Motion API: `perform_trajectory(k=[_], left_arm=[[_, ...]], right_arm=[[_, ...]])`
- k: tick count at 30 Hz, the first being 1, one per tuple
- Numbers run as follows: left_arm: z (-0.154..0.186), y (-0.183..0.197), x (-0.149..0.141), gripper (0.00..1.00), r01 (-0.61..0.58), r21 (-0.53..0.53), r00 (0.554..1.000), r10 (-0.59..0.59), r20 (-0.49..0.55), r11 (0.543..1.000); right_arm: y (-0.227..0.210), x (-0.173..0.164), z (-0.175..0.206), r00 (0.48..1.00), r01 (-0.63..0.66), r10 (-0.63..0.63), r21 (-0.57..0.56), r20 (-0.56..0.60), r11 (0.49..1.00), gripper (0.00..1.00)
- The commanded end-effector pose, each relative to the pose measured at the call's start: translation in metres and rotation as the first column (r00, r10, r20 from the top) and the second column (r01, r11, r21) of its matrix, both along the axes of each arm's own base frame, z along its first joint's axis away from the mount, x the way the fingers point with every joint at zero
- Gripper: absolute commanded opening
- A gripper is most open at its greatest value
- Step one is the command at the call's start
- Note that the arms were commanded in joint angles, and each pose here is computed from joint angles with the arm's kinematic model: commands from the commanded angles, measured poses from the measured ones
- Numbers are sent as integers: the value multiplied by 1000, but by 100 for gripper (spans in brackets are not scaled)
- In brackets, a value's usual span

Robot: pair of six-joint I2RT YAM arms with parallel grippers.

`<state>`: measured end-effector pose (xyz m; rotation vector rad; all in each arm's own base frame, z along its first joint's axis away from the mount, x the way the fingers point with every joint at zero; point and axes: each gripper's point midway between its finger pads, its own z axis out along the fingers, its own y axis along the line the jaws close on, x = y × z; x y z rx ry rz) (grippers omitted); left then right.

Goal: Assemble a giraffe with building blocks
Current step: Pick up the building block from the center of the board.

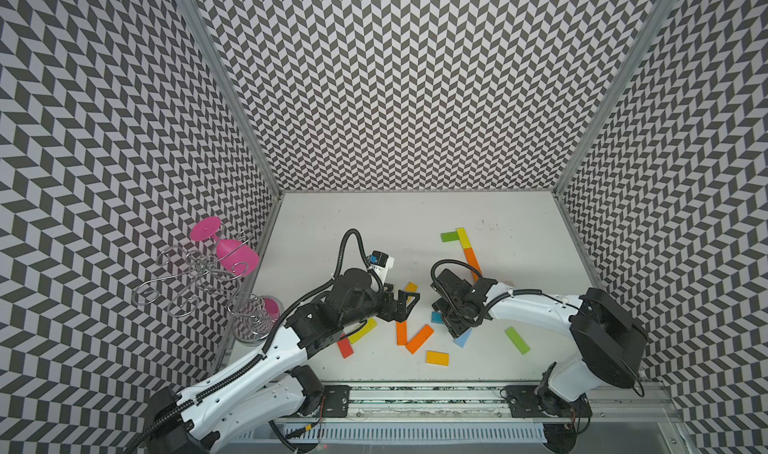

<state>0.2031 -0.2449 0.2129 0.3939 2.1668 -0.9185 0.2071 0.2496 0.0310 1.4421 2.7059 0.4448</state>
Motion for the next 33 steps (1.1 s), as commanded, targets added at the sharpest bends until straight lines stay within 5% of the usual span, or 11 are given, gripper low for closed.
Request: perform_trajectory(k=[1, 10, 21, 29, 33], left_arm=[[-2, 5, 1, 95, -11, 9, 1000, 11, 13, 1000], [-2, 8, 4, 95, -12, 3, 1000, 12, 16, 1000], [7, 11, 11, 96, -11, -13, 999, 11, 39, 1000], [9, 11, 12, 96, 0, -20, 999, 1, 46, 1000], [10, 11, 12, 96, 2, -21, 999, -1, 48, 1000]], right_arm=[[7, 12, 2, 998, 52, -52, 10, 21, 999, 66], [-10, 13, -23, 995, 83, -87, -71, -48, 994, 64], [-38, -4, -52, 983, 24, -51, -155, -176, 988, 41], [-58, -1, -56, 974, -15, -40, -242, -221, 970, 47], [-60, 1, -57, 972, -41, -24, -270, -234, 962, 43]])
